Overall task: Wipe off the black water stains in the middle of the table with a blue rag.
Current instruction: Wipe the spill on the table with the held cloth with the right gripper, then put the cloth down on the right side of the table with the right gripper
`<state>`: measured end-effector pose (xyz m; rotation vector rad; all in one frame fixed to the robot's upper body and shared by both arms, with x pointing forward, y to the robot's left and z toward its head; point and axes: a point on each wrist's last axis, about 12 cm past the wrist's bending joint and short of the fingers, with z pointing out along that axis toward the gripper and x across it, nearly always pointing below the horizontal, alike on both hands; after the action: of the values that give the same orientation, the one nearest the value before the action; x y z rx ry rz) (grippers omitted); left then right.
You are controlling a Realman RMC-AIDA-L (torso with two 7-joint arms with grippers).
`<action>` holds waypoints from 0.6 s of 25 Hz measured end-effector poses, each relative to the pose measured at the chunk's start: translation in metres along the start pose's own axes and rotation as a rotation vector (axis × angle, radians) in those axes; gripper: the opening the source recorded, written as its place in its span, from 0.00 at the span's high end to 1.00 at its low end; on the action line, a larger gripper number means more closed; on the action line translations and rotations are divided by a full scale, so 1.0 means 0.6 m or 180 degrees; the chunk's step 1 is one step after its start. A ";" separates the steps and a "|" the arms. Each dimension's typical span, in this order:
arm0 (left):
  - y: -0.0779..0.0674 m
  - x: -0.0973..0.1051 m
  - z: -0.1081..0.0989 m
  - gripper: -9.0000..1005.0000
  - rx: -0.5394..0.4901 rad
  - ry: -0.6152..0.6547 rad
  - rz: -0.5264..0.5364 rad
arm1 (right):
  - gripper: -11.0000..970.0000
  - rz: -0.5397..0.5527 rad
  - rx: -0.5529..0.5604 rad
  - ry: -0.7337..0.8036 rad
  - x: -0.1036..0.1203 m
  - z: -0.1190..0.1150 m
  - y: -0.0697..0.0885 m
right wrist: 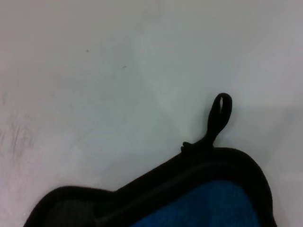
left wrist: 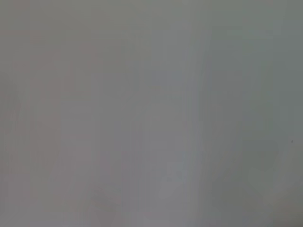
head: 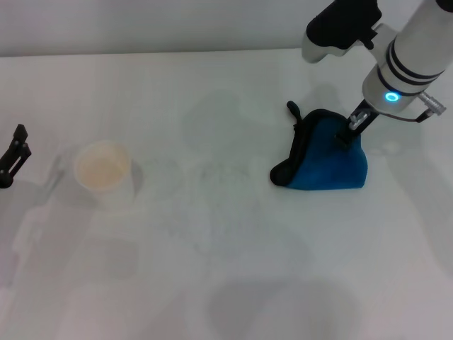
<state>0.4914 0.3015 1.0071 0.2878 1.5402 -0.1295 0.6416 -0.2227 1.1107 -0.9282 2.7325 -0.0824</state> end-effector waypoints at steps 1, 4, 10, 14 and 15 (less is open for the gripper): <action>0.000 0.000 0.000 0.12 0.0000 0.0000 0.0000 | 0.81 -0.0001 -0.0006 -0.0002 0.000 0.000 -0.001; 0.000 0.000 0.000 0.12 0.0001 0.0000 0.0000 | 0.81 0.0002 -0.0026 0.0024 0.002 0.000 0.000; -0.001 0.000 0.000 0.12 0.0001 0.0000 -0.0003 | 0.80 0.0007 -0.0054 0.0063 0.004 -0.003 0.002; -0.001 0.000 0.000 0.12 0.0001 0.0002 -0.0006 | 0.80 0.0013 -0.0057 0.0046 0.004 -0.003 0.003; -0.001 0.001 -0.001 0.12 -0.0001 0.0004 -0.0007 | 0.80 0.0023 -0.0058 0.0029 0.004 -0.004 0.003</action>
<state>0.4907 0.3009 1.0065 0.2860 1.5418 -0.1309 0.6382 -0.2228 1.1125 -0.9251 2.7491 -0.0606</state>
